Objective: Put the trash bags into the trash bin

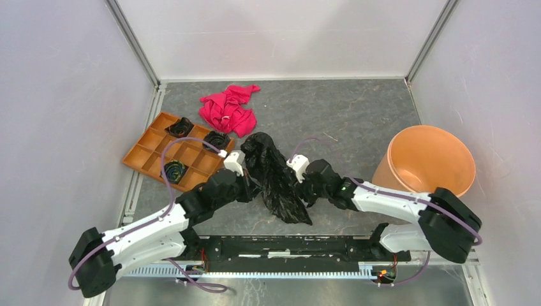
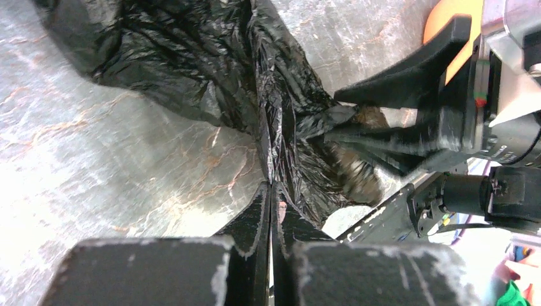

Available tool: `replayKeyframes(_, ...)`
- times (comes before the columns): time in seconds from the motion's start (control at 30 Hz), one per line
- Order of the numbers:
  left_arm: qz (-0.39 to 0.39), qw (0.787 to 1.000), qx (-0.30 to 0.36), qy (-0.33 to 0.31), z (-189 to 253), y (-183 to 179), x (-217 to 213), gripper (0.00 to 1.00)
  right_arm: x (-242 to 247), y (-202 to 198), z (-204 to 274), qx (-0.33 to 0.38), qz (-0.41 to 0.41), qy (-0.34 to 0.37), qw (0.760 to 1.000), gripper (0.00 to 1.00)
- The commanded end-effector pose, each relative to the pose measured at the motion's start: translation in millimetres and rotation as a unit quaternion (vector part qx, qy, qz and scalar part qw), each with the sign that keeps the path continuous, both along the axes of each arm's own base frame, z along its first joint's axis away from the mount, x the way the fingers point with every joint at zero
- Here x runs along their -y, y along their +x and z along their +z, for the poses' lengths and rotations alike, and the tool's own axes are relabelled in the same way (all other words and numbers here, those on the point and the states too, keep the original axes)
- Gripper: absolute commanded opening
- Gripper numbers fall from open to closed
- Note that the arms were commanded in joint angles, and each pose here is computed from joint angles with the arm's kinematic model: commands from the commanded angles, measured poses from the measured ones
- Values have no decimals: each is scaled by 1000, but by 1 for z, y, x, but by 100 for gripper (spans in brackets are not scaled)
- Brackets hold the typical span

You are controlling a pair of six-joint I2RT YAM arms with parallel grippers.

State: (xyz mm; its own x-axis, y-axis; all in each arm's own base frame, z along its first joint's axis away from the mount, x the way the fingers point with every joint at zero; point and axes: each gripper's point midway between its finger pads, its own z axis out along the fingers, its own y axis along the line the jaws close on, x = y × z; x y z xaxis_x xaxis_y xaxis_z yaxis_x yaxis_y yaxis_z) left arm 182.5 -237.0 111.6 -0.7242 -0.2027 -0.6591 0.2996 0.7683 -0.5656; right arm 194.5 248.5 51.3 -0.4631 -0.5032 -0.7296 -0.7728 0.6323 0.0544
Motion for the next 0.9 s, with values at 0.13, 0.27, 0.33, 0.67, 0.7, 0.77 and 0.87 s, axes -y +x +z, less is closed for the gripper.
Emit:
replayKeyframes(0.13, 157, 987, -19, 31, -8, 3, -64, 2, 44, 86, 83, 171, -241, -31, 955, 1)
replayKeyframes(0.27, 173, 985, -21, 14, -12, -3, -73, 2, 59, 87, 108, 191, -272, 22, 943, 1)
replayKeyframes(0.33, 174, 984, -36, 13, -20, -7, -73, 2, 56, 79, 105, 185, -255, 48, 948, 3)
replayKeyframes(0.67, 173, 978, -105, 54, -61, -22, -75, 2, 51, 57, 63, 167, -101, -88, 977, 56)
replayKeyframes(0.7, 172, 977, -109, 57, -63, -23, -75, 2, 48, 58, 71, 179, -90, -93, 975, 61)
replayKeyframes(0.77, 169, 978, -113, 55, -65, -24, -73, 2, 32, 57, 86, 207, -43, -92, 973, 69)
replayKeyframes(0.87, 171, 977, -115, 49, -66, -25, -73, 2, 4, 52, 102, 245, 13, -96, 965, 77)
